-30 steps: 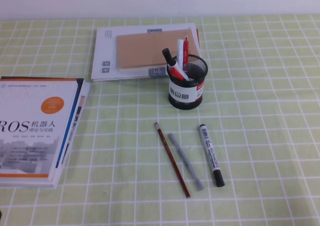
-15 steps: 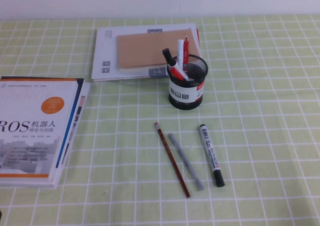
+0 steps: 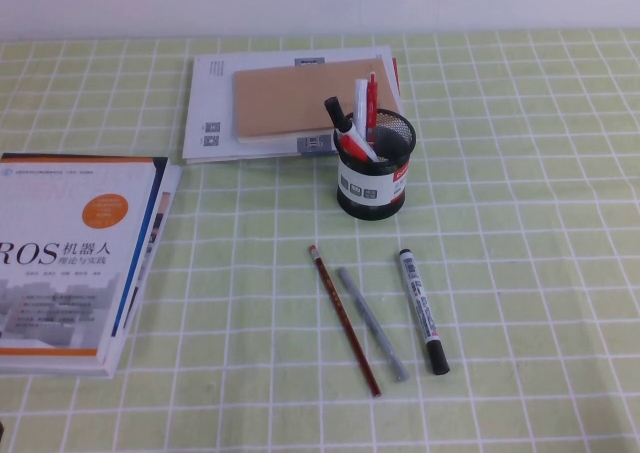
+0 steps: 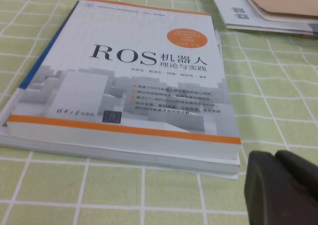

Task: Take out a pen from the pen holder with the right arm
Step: 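Take a marker out of the pen holder and lay it on the table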

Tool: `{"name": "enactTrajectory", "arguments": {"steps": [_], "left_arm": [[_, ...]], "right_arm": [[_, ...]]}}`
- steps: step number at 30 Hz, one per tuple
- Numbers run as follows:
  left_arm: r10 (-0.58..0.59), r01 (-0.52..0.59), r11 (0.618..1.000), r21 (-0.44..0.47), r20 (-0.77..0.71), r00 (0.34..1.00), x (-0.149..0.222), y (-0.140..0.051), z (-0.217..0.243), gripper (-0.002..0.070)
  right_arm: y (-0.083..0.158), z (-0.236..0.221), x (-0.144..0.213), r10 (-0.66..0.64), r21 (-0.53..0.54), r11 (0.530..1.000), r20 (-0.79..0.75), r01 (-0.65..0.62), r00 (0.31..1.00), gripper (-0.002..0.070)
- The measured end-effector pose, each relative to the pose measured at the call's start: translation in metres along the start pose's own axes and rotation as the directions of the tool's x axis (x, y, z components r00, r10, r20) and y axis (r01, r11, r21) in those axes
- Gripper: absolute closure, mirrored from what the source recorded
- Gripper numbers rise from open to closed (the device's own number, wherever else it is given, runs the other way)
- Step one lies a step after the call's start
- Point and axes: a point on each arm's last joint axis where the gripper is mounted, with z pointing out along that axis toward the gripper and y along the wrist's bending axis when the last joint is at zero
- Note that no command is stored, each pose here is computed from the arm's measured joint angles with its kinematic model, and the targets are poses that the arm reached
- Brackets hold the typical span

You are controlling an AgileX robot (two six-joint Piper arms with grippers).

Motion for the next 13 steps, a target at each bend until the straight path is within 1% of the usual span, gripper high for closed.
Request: {"name": "enactTrajectory", "arguments": {"steps": [3, 13], "left_arm": [[0.0, 0.0, 1.0, 0.0, 0.0, 1.0, 0.0, 0.0, 0.0, 0.0683], [0.0, 0.0, 1.0, 0.0, 0.0, 1.0, 0.0, 0.0, 0.0, 0.0683]], "right_arm": [[0.0009, -0.0001, 0.0037, 0.007, -0.01, 1.0, -0.041, -0.008, 0.999, 0.0688], [0.0014, -0.0001, 0.0045, 0.016, -0.015, 1.0, -0.05, -0.017, 0.999, 0.0688]]}}
